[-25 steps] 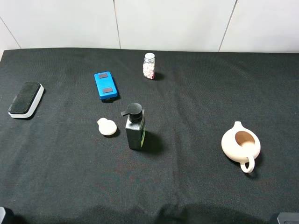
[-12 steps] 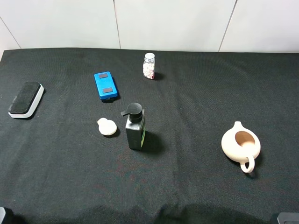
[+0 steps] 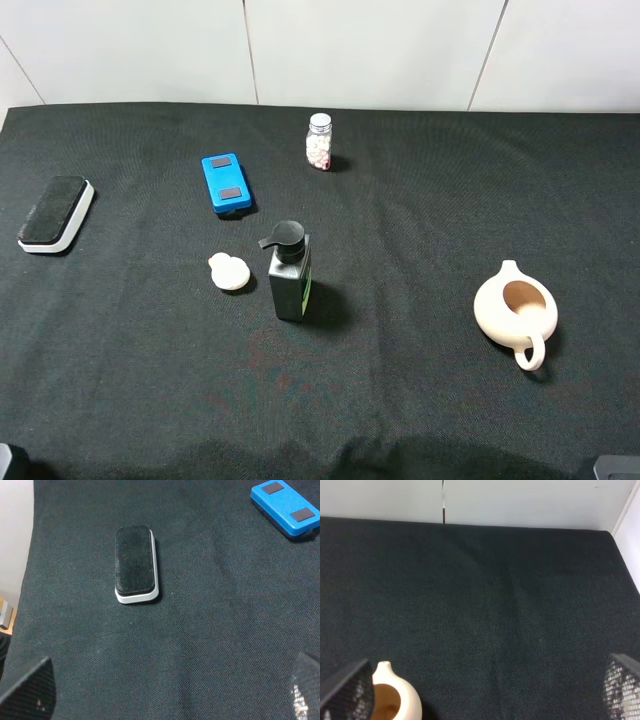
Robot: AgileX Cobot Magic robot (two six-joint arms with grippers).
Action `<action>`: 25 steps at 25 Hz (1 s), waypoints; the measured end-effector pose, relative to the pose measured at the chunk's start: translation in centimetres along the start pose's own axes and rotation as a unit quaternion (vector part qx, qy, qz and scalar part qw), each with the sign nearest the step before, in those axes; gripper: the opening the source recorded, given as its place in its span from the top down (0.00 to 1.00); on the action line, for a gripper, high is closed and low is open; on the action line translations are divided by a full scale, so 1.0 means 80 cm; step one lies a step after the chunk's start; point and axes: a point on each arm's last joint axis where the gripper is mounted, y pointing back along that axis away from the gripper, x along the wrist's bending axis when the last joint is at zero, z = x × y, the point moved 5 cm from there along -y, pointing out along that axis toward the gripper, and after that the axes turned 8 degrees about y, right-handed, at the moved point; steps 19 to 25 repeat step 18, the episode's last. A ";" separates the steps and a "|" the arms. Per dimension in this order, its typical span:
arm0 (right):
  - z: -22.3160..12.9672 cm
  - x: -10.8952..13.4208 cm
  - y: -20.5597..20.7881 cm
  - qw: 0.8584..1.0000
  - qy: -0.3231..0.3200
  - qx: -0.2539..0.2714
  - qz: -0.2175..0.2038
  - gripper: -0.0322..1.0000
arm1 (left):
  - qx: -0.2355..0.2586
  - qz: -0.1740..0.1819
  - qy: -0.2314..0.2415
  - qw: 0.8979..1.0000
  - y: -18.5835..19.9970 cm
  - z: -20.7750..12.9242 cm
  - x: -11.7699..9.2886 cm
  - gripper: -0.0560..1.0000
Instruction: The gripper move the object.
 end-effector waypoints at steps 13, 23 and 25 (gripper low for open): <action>0.000 0.000 0.000 1.000 0.000 0.000 0.000 0.30 | 0.000 0.000 0.000 1.000 0.000 0.000 0.000 0.01; 0.000 0.000 0.000 1.000 0.000 0.000 0.000 0.30 | 0.000 0.000 0.000 1.000 0.000 0.000 0.000 0.01; 0.000 0.000 0.000 1.000 0.000 0.000 0.000 0.30 | 0.000 0.000 0.000 1.000 0.000 0.000 0.000 0.01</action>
